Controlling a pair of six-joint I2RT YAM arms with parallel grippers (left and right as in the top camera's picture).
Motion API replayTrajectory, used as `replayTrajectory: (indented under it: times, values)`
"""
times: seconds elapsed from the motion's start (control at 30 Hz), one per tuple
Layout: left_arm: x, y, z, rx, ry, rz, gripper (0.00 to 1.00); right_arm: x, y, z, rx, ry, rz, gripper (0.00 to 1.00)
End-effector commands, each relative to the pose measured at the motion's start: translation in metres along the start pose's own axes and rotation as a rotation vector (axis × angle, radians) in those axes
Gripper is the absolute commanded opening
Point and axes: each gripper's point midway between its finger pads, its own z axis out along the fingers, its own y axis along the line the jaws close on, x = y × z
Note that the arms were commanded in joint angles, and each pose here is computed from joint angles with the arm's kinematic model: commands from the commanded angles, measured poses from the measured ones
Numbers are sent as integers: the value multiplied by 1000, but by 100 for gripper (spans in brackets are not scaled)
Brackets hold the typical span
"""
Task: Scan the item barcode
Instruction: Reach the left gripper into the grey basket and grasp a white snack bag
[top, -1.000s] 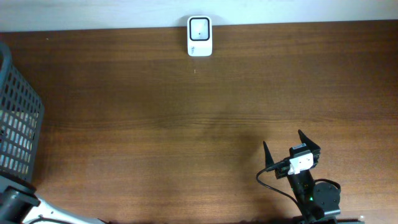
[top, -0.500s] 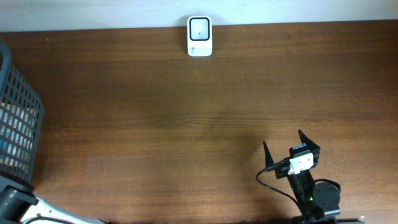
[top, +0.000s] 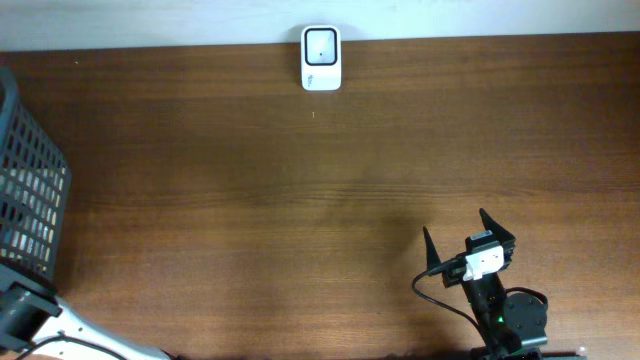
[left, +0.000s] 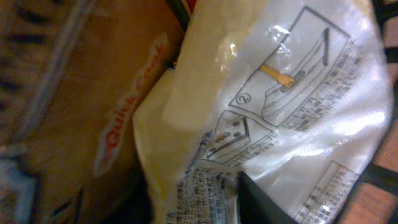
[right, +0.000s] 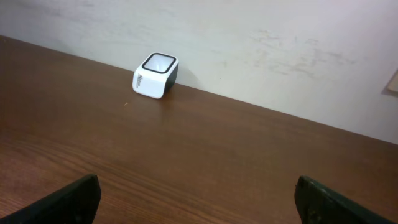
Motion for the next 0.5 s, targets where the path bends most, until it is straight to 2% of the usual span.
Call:
replayTrajectory:
  times: [0.0, 0.03, 0.13, 0.23, 0.33, 0.43, 0.47]
  values:
    - [25, -8, 35, 51, 100, -21, 6, 2, 4, 0, -16, 2, 12, 98]
    - [23, -8, 33, 49, 95, -20, 0, 2, 4, 0, -16, 2, 12, 98]
    - [14, -10, 22, 48, 81, -16, 0, 2, 4, 0, -16, 2, 12, 98]
    - [-13, -15, -15, 27, 21, -3, 0, 2, 4, 0, -16, 2, 12, 98]
    - [-75, -34, -119, -40, -214, -62, 0, 2, 4, 0, -16, 2, 12, 98]
    - [-100, -56, -197, -64, -391, -83, 0, 2, 4, 0, -16, 2, 12, 98]
    - [-108, -75, -250, -69, -511, -94, 0, 2, 4, 0, -16, 2, 12, 98]
